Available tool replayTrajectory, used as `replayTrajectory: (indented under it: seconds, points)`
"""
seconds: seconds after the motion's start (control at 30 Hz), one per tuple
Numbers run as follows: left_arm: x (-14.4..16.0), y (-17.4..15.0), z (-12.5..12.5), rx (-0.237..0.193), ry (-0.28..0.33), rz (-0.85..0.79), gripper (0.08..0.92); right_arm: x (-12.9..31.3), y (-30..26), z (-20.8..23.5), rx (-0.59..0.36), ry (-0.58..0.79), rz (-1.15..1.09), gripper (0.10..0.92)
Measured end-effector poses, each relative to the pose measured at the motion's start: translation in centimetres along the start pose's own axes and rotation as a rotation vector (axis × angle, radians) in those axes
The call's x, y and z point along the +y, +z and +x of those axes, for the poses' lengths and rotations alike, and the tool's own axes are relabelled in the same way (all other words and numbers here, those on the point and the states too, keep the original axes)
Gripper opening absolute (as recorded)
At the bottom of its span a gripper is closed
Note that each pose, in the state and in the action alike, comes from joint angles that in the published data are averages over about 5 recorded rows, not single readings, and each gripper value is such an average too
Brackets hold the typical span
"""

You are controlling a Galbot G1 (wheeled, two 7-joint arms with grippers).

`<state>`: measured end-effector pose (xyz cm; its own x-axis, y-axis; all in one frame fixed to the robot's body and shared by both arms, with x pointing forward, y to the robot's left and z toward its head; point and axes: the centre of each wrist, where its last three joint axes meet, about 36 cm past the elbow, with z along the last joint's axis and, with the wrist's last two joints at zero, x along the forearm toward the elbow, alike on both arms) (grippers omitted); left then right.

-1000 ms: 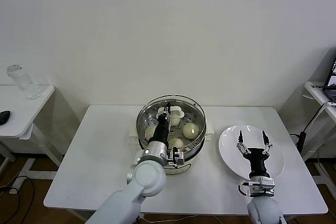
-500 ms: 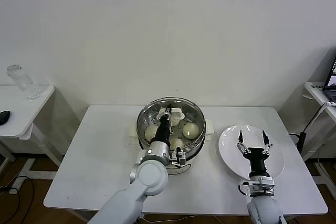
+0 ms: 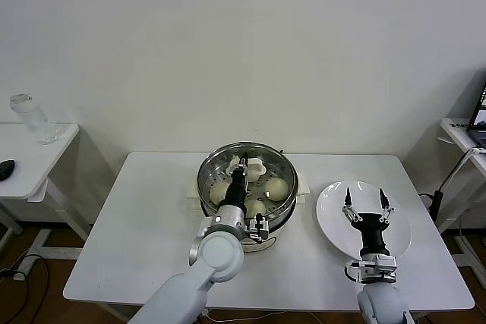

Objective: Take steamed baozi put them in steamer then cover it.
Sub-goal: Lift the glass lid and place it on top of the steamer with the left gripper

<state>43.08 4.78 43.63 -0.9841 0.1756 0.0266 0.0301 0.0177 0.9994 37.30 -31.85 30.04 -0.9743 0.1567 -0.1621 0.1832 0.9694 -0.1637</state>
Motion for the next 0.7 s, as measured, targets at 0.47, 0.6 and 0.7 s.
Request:
replayTrajectory:
  seconds: [0.47, 0.6, 0.7]
  points:
    - [-0.29, -0.38, 0.10, -0.012, 0.006, -0.009, 0.195, 0.03, 0.33, 0.06, 0.003, -0.001, 0.000, 0.823]
    - [-0.35, -0.40, 0.08, -0.014, 0.006, -0.013, 0.194, 0.05, 0.37, 0.03, 0.003, 0.000, 0.000, 0.823]
    - [-0.42, -0.38, 0.12, -0.014, 0.006, -0.016, 0.194, 0.05, 0.38, 0.00, 0.002, -0.001, 0.000, 0.823]
